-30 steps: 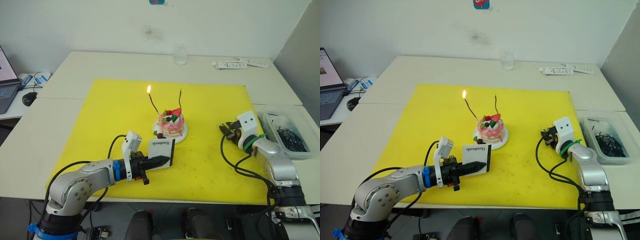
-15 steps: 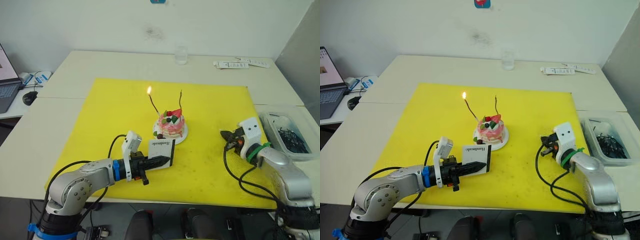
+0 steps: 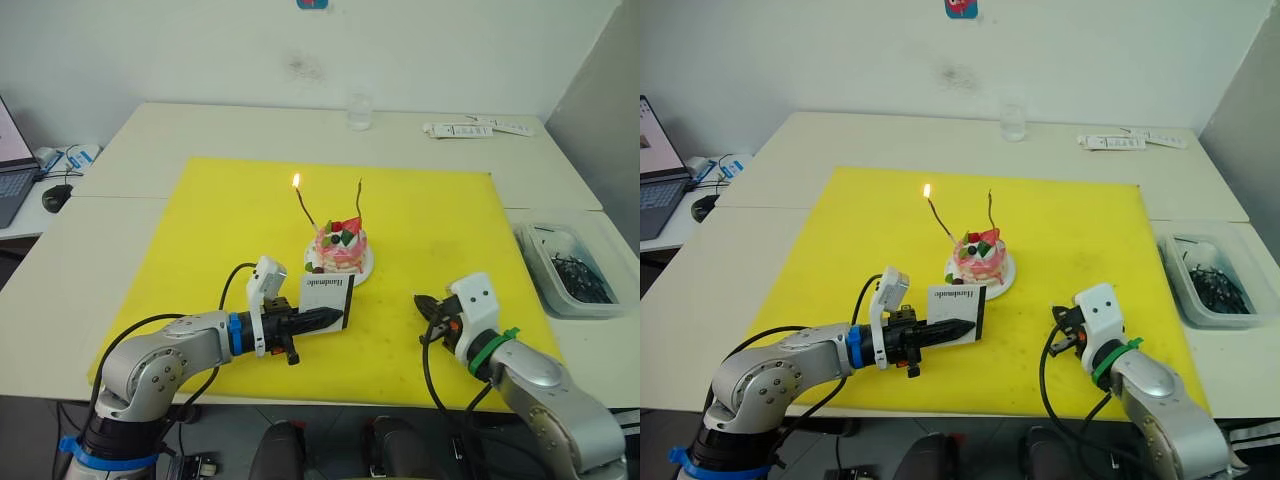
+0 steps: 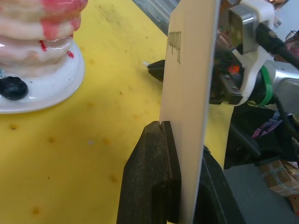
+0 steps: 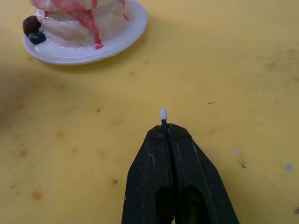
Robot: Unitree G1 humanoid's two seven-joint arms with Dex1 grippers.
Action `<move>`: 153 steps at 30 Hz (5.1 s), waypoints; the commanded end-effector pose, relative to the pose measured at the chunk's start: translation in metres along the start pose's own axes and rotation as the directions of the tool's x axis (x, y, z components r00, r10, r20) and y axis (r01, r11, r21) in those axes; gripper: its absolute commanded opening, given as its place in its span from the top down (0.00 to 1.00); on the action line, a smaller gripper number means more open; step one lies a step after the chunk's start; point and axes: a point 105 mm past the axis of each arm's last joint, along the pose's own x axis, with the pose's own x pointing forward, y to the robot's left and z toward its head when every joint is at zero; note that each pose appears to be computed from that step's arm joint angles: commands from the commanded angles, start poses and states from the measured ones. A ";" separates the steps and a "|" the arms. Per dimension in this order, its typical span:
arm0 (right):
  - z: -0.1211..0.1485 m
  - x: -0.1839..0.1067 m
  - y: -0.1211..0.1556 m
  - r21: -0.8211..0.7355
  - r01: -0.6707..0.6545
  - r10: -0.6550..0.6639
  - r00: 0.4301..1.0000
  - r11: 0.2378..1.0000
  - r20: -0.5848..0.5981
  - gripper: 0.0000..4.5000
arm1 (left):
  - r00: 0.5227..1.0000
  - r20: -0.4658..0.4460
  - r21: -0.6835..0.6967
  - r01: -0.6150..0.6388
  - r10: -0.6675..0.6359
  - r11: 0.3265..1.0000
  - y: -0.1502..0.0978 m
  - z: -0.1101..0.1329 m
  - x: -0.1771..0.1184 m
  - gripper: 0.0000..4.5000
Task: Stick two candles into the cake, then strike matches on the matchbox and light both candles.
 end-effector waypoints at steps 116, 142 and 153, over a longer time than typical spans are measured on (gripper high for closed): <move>0.073 0.004 0.059 -0.723 -0.362 0.446 0.891 0.589 -0.083 0.99 | 0.988 0.109 0.044 0.107 -0.111 0.993 -0.021 0.035 0.041 1.00; 0.088 -0.014 0.039 -0.721 -0.383 0.471 0.878 0.578 -0.089 0.99 | 0.991 0.125 0.097 0.029 -0.041 0.995 -0.022 0.065 -0.023 1.00; 0.109 -0.019 0.046 -0.742 -0.296 0.480 0.877 0.602 0.039 0.99 | 0.989 0.103 -0.192 0.125 -0.106 0.973 -0.012 0.040 -0.005 1.00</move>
